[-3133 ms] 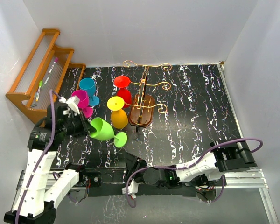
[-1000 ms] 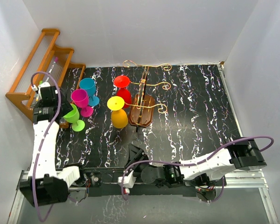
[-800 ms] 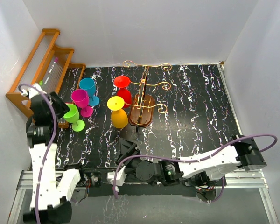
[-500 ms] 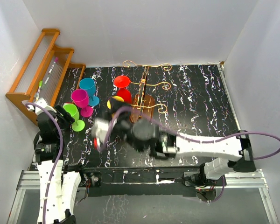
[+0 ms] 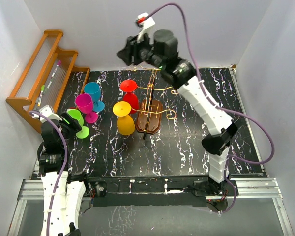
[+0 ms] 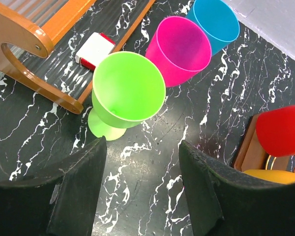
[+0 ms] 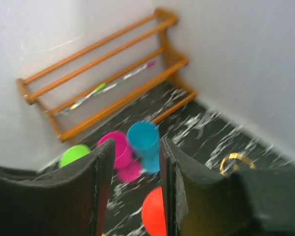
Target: Take the wine glass off the wine glass rack
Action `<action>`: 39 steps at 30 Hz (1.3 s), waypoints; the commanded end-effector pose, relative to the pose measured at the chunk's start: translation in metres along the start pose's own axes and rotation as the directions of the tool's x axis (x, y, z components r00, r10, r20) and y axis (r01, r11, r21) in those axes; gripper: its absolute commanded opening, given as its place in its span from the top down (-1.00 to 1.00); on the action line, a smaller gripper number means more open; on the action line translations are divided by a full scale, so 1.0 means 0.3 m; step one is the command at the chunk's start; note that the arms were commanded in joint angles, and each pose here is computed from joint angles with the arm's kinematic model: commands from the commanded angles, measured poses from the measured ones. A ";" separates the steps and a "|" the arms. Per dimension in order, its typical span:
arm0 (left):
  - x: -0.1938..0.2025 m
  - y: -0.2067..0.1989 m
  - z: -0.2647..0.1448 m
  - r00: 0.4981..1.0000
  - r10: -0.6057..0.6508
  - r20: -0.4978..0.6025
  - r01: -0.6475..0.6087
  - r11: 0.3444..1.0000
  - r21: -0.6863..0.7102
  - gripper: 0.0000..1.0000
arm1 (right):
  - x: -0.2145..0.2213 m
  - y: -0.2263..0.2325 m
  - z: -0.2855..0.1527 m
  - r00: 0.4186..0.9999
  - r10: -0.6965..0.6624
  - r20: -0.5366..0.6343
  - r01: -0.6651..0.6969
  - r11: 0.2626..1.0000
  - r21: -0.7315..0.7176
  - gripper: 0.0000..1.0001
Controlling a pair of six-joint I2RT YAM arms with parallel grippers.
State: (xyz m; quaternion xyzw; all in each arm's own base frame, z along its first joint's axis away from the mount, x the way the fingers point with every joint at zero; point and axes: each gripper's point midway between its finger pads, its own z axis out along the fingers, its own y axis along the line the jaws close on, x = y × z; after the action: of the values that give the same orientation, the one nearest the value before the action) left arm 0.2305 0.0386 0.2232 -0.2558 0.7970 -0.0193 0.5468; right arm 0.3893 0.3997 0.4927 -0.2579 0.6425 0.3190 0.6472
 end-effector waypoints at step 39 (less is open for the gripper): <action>0.032 -0.084 0.006 0.999 0.027 -0.039 -0.022 0.991 0.131 -0.16 | 0.567 -0.107 -0.057 0.740 0.399 -0.541 -0.391 0.910 0.136 0.08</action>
State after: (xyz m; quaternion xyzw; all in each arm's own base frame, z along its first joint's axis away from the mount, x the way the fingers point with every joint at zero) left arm 0.2371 0.0166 0.2180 -0.2209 0.8125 -0.0625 0.5358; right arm 0.3949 0.3759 0.3047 -0.1933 0.8538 0.3572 0.3255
